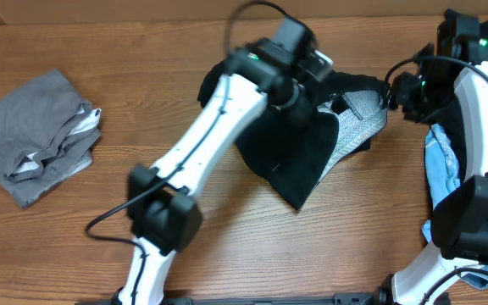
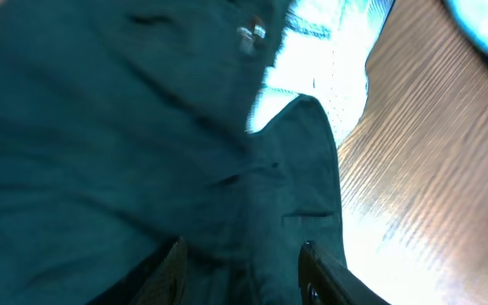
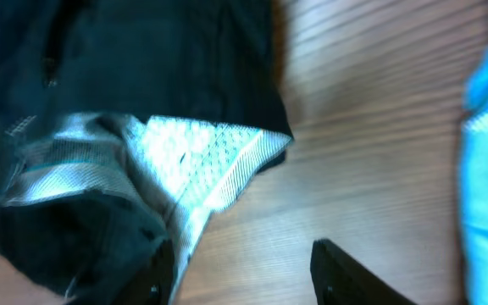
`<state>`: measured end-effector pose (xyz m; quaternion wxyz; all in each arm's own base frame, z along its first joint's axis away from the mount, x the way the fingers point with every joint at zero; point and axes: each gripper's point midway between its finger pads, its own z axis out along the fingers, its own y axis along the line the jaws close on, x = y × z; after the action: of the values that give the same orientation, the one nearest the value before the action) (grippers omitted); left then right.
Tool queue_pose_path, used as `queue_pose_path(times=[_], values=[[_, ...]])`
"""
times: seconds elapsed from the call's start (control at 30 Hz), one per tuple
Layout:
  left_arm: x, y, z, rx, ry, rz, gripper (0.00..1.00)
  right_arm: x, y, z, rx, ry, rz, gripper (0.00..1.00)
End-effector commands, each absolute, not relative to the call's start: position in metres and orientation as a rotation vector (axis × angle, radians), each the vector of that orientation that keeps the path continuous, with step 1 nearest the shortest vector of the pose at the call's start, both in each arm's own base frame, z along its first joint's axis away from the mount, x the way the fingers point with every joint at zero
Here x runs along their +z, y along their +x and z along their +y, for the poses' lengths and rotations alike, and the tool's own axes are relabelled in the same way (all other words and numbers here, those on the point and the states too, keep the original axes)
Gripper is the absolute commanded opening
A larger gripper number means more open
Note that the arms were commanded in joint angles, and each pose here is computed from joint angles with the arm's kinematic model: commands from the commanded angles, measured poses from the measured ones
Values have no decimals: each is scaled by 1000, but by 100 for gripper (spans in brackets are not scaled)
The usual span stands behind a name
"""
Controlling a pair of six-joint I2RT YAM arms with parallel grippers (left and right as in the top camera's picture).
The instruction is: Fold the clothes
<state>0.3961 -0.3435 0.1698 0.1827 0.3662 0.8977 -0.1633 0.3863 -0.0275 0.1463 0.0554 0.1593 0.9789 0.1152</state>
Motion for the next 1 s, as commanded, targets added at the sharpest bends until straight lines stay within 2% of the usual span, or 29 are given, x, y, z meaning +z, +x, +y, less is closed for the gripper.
queue_pose_path(times=[0.0,0.13,0.3,0.6,0.67,0.73,0.8,0.97], values=[[129,381,-376,-356,1173,2527,46,120,377,-11,515,469,2980,56],[90,369,-395,-144,1236,2522,46,86,372,-10,517,471,2982,56],[76,363,-399,-127,1180,2576,45,58,369,8,671,454,2940,56],[55,367,-391,-40,1143,2620,44,51,388,7,681,425,2841,55],[53,364,-387,-31,1127,2648,43,55,398,10,717,428,2796,47],[52,360,-382,-15,1138,2668,43,62,404,18,810,402,2749,31],[52,359,-382,-12,1140,2672,43,63,404,19,815,401,2747,4],[51,355,-381,-5,1154,2679,41,63,400,14,812,429,2763,4]])
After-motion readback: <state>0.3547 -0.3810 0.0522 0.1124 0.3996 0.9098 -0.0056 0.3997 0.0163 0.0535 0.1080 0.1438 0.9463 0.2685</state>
